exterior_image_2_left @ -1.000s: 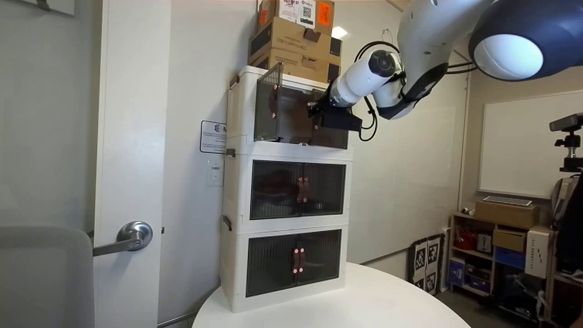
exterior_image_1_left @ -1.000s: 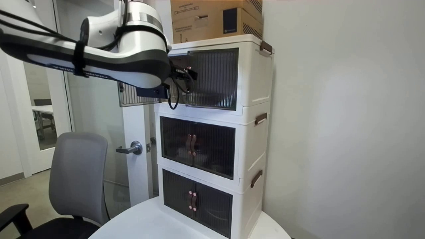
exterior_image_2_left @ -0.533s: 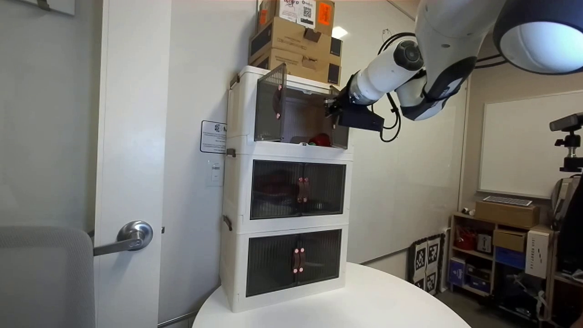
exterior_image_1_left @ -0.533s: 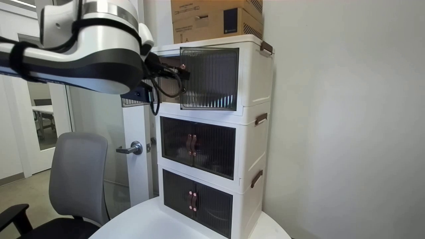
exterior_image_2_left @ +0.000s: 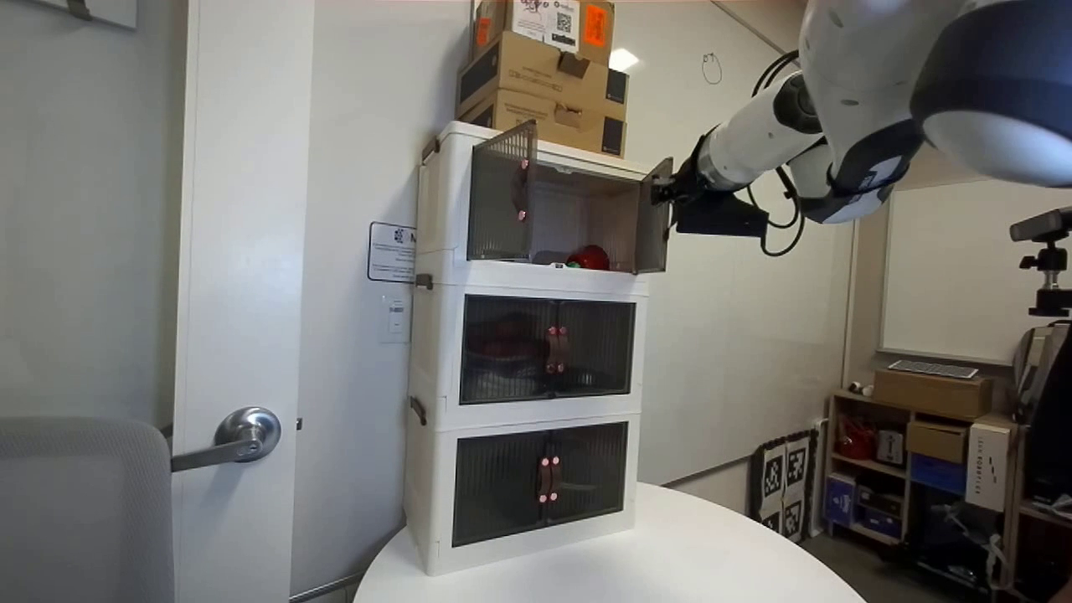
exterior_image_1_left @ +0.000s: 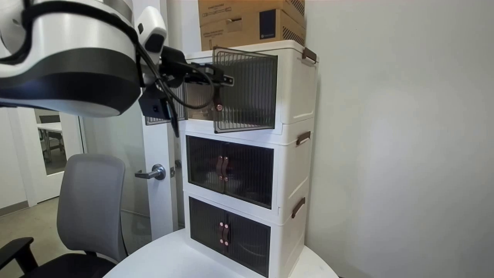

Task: Open the top cabinet doors

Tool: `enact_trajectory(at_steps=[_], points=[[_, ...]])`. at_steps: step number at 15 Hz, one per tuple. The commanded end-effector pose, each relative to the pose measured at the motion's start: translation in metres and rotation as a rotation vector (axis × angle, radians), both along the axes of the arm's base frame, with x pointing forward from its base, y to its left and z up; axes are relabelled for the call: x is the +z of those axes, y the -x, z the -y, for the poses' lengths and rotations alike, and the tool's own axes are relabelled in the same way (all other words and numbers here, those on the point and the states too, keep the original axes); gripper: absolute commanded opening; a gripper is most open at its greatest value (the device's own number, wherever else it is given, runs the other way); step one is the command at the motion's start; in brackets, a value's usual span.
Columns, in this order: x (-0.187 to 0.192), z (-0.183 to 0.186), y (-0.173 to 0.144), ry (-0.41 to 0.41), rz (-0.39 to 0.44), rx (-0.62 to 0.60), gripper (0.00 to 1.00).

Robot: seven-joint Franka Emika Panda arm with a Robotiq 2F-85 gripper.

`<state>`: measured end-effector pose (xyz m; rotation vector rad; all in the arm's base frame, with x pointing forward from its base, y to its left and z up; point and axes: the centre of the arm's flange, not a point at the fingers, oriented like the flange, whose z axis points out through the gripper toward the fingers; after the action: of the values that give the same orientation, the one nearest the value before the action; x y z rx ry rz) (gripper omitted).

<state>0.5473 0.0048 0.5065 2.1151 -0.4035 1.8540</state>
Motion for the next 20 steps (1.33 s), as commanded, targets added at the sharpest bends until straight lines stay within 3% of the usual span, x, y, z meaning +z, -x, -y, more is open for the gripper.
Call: enact_trajectory(at_steps=[1, 5, 7, 10, 12, 16, 20], points=[[0.021, 0.054, 0.007, 0.107, 0.074, -0.123, 0.73], [0.041, 0.105, 0.009, 0.151, 0.115, -0.237, 0.99], [0.047, 0.122, 0.005, 0.175, 0.138, -0.301, 1.0], [0.045, 0.117, -0.006, 0.187, 0.147, -0.306, 1.0], [0.055, 0.104, -0.017, 0.183, 0.204, -0.276, 1.0], [0.11, 0.077, -0.026, 0.147, 0.361, -0.134, 1.0], [0.154, 0.046, -0.036, 0.041, 0.381, 0.03, 1.0]])
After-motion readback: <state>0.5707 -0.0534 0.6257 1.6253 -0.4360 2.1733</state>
